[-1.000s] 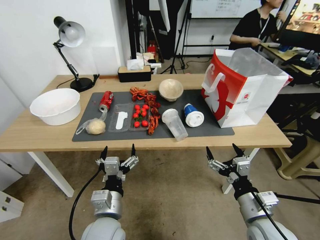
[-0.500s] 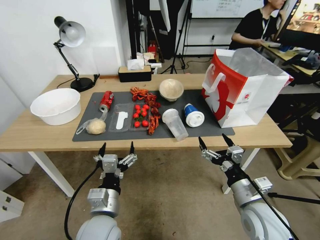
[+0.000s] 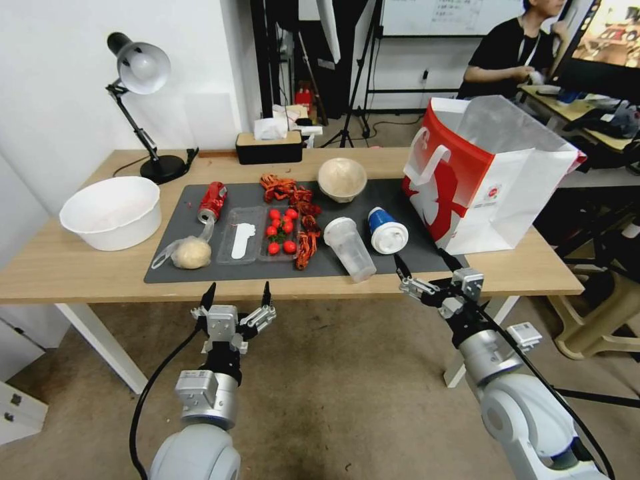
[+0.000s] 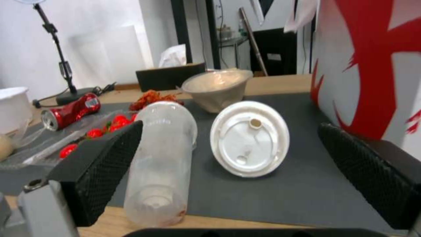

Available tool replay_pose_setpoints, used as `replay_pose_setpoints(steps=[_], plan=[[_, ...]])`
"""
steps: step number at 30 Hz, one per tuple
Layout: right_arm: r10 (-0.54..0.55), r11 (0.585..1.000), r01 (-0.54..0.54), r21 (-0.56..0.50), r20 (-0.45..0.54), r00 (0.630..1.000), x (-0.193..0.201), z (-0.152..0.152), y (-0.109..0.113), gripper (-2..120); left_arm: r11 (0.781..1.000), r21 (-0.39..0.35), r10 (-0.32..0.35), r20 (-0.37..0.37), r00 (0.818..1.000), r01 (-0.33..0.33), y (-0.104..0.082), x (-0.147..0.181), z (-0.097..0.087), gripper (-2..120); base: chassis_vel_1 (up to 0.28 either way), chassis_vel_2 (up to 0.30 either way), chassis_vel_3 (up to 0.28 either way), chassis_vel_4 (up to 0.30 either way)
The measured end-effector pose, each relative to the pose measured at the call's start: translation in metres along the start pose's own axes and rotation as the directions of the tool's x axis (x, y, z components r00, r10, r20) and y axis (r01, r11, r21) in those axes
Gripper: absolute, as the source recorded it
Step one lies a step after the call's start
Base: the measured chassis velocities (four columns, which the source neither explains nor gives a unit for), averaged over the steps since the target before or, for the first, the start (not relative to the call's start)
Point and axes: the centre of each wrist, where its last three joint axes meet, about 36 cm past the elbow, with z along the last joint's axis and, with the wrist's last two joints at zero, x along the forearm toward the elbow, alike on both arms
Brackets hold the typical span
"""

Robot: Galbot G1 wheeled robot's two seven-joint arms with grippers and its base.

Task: Pick up the trash from the table and place it into the takeout bag.

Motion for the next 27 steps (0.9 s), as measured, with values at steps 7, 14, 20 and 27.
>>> replay_pose_setpoints(steps=[7, 14, 20, 27], plan=[[-0.042, 0.999, 0.042, -0.018, -0.019, 0.999, -0.021, 0.006, -0.002, 100, 1.000, -0.006, -0.005, -0.002, 1.000, 0.005, 0.000, 0.002, 0.000, 100, 0.000, 0.000, 0.000, 0.000], [-0.095, 0.995, 0.094, -0.019, -0.052, 0.994, -0.053, 0.015, 0.006, 100, 1.000, -0.016, -0.018, -0.004, 1.000, 0.018, 0.003, 0.003, 0.000, 100, 0.000, 0.000, 0.000, 0.000], [-0.112, 0.993, 0.115, 0.022, -0.115, 0.987, -0.084, 0.014, 0.017, 100, 0.999, -0.018, -0.033, -0.006, 0.999, 0.033, 0.005, 0.002, 0.001, 100, 0.000, 0.000, 0.000, 0.000], [-0.099, 0.990, 0.116, 0.080, -0.189, 0.977, -0.099, 0.007, 0.030, 100, 0.999, -0.020, -0.041, -0.014, 0.999, 0.041, 0.005, 0.002, 0.004, 100, 0.000, 0.000, 0.000, 0.000]])
